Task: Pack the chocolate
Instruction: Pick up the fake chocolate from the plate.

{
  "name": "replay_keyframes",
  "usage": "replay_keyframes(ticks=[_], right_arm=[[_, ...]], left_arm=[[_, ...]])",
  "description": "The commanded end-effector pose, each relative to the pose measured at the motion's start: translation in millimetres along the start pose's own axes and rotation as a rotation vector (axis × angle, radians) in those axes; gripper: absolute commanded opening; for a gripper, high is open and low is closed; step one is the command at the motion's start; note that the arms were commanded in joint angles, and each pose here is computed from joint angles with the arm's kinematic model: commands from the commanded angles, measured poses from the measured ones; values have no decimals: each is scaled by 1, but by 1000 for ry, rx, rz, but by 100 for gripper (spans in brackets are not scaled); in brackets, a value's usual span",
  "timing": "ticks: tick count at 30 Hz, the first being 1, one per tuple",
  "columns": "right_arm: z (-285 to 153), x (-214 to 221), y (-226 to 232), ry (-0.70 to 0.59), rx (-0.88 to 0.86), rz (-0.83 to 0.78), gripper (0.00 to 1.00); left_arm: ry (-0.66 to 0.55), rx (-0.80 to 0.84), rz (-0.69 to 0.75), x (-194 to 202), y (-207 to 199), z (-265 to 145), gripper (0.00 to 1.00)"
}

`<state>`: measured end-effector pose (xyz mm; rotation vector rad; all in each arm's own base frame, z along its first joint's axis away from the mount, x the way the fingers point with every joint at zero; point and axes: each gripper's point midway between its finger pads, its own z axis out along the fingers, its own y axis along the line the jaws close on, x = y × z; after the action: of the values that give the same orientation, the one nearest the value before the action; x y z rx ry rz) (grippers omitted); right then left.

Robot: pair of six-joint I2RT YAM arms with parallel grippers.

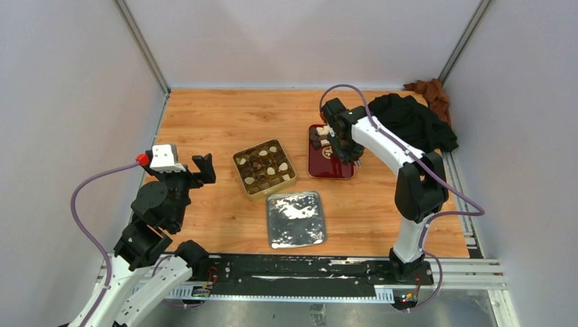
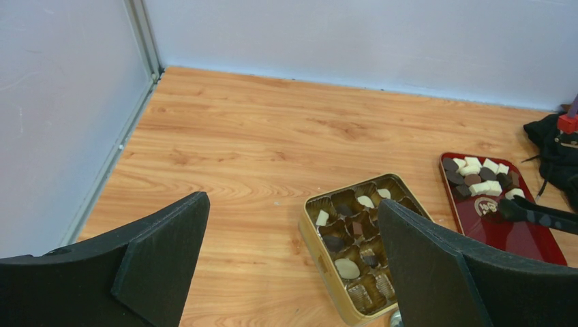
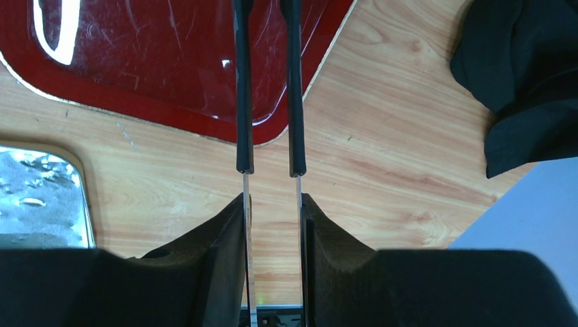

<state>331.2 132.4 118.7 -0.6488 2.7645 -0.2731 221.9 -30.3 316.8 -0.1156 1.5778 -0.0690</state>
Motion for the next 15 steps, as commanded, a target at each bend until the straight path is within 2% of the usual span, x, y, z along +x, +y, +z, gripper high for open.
replay_keyframes(ticks=[1,15], right_arm=[[2,-14,-13,-22,19,23,35],[16,-34,-19,-24,5,39,37]], left_arm=[[-12,-13,-7,-1,2,2,100],[-12,-14,-7,-1,2,2,100]])
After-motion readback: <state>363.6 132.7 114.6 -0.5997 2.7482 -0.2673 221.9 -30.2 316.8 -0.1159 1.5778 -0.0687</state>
